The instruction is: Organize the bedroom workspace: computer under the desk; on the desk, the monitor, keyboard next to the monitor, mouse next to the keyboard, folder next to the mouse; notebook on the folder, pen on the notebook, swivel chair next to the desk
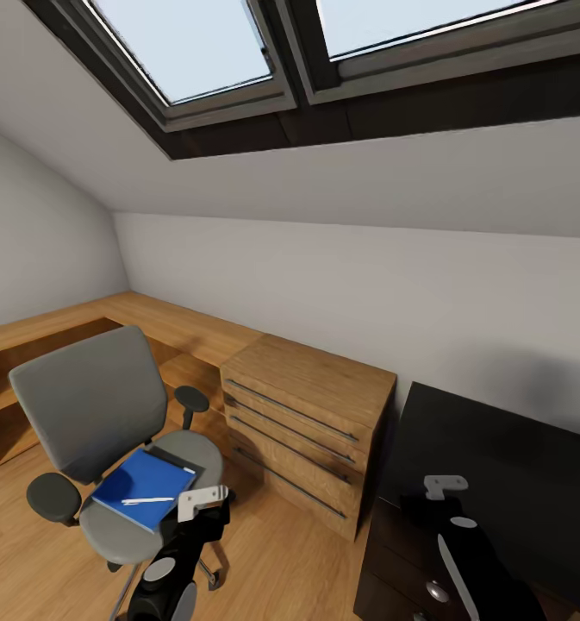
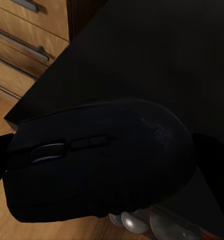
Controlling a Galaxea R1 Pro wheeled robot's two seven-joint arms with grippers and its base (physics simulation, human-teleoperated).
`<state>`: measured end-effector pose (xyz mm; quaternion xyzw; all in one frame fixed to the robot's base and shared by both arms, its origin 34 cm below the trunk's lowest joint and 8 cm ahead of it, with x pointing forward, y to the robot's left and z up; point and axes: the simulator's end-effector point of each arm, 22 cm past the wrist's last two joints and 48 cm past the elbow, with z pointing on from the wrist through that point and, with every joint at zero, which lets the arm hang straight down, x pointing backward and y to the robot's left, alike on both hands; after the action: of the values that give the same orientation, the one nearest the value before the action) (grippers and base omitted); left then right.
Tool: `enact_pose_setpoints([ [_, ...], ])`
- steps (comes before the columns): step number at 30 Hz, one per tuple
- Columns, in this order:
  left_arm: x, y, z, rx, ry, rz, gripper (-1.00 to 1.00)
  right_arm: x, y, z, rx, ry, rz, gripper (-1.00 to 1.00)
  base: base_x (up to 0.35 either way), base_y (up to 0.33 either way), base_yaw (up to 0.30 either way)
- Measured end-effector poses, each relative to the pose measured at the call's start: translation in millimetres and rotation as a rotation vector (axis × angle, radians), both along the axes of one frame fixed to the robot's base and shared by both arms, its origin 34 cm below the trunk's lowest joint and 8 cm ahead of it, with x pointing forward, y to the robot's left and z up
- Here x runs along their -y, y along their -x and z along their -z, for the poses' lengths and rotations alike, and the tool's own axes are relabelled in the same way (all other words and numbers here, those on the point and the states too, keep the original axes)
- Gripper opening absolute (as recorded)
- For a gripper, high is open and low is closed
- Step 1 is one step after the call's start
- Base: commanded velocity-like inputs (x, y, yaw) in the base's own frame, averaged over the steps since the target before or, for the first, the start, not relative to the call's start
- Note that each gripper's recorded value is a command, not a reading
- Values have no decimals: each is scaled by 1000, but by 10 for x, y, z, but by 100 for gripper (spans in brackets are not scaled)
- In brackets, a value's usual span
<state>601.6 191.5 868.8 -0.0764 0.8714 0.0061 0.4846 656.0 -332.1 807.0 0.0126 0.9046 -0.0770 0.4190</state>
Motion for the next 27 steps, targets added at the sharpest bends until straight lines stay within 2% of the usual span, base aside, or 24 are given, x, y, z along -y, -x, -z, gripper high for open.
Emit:
enact_pose_setpoints([
  [16, 71, 14, 2, -1, -1, 17, 100, 154, -103, 100, 1, 15, 6, -100, 208, -18, 0],
  [27, 72, 12, 7, -2, -1, 17, 100, 171, -146, 141, 2, 15, 6, -100, 40, -15, 0],
])
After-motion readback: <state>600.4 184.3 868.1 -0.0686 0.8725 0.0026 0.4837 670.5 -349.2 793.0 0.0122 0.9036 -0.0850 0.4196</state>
